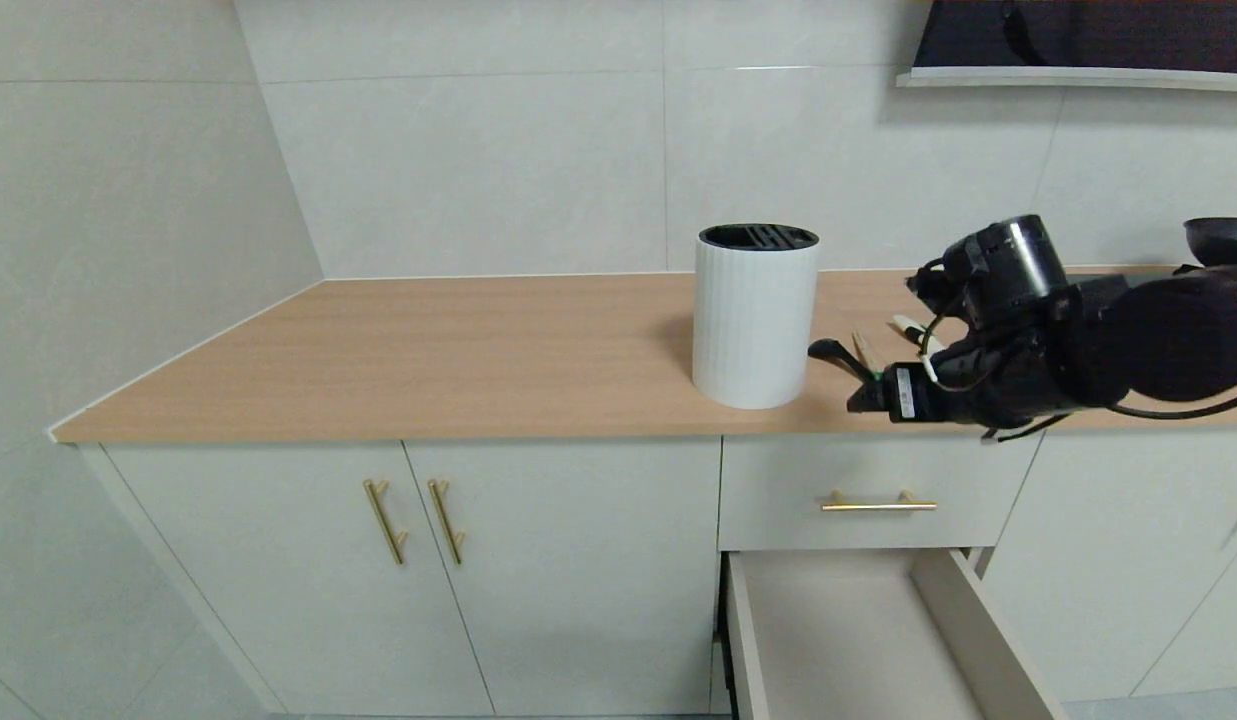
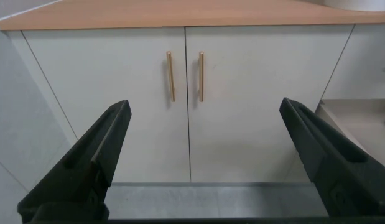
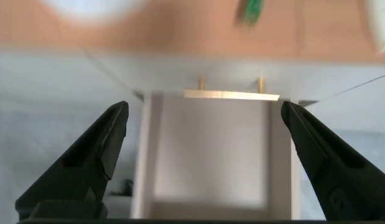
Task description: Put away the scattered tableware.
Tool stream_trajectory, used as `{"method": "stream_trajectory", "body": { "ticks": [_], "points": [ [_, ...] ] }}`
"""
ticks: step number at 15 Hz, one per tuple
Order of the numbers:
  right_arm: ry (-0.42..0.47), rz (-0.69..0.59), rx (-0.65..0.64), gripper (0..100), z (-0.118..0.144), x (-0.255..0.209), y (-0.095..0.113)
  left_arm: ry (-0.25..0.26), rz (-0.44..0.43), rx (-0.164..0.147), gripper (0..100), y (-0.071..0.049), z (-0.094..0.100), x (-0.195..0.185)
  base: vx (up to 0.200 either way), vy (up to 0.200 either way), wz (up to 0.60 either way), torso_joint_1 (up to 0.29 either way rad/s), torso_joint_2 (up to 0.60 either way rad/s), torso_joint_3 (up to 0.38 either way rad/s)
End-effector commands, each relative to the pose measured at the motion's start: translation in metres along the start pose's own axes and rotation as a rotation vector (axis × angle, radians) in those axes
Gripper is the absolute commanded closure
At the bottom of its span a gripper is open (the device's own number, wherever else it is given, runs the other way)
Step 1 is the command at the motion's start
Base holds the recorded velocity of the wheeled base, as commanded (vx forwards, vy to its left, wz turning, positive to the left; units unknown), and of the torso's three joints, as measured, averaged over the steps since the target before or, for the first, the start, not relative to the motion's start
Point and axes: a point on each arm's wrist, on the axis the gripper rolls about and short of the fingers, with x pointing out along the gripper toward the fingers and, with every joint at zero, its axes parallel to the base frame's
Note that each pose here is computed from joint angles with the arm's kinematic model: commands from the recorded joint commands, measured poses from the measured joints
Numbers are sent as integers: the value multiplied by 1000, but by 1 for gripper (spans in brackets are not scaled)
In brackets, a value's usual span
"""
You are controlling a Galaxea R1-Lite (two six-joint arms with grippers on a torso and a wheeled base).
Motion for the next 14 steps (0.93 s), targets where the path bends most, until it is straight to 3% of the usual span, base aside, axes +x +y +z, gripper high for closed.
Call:
{"method": "stream_trajectory", "body": {
  "ticks": [1,2,5,7,14],
  "points": [
    [18,-20,87,0,19,15,-2,0,0,0,0,0,0,0,0,0,0,0,0,0],
    [36,-49,90,0,15,31,-3,0,0,0,0,0,0,0,0,0,0,0,0,0],
    [-25,-143,128,0,22,54,-10,2,0,0,0,0,0,0,0,0,0,0,0,0],
    [-58,-143,171,0,29,57,-11,0,0,0,0,0,0,0,0,0,0,0,0,0],
    [-46,-173,205,0,27,91,-17,0,0,0,0,0,0,0,0,0,0,0,0,0]
  ]
}}
